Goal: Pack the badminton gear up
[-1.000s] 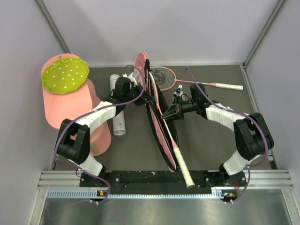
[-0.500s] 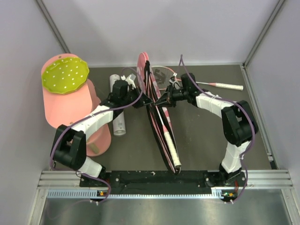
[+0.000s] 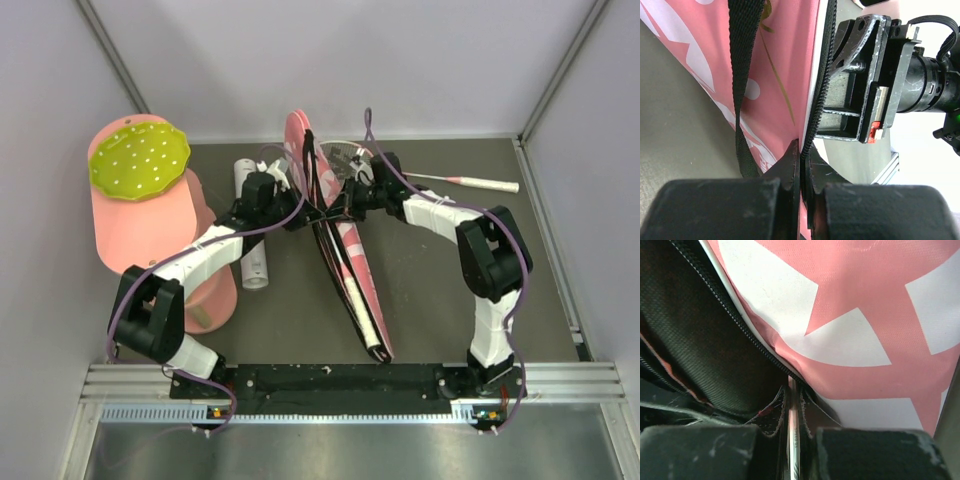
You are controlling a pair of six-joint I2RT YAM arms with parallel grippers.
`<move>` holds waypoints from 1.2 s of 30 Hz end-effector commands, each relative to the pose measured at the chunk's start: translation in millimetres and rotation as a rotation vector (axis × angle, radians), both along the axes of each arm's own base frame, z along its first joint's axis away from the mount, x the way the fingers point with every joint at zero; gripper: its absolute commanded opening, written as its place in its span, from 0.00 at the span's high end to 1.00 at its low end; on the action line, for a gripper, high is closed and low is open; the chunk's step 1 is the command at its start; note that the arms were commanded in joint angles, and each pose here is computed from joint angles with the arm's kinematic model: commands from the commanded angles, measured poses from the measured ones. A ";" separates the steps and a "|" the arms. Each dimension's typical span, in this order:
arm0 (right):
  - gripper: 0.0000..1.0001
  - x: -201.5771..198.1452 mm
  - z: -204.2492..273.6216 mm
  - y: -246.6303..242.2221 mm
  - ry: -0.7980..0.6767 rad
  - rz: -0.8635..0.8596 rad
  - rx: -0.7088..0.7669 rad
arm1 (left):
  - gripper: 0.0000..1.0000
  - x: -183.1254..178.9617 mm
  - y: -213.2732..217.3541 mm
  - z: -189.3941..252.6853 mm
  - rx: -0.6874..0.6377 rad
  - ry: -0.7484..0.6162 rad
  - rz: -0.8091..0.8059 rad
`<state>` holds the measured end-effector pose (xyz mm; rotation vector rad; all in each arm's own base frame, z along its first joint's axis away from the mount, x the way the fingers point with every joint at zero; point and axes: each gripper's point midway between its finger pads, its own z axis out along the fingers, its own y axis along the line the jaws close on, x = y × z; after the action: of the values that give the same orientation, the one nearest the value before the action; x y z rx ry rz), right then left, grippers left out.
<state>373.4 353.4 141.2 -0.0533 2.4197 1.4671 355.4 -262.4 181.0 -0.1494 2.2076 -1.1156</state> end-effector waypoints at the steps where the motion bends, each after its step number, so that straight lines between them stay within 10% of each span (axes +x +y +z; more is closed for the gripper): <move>1: 0.99 36.1 11.0 -6.7 -0.232 -0.084 -0.122 | 1.00 -35.0 -26.9 37.0 -0.096 -0.040 -0.169; 11: 0.62 -36.4 22.3 -28.7 -0.244 0.062 -0.217 | 1.00 -32.7 -29.2 39.7 -0.110 -0.043 -0.171; 36: 0.46 -168.0 -7.6 -107.9 -0.328 0.158 -0.601 | 1.00 -37.2 -27.5 34.9 -0.106 -0.038 -0.180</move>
<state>217.2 256.3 143.6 -0.5421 2.5081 0.7292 321.7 -285.1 182.1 -0.0456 2.2809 -1.2580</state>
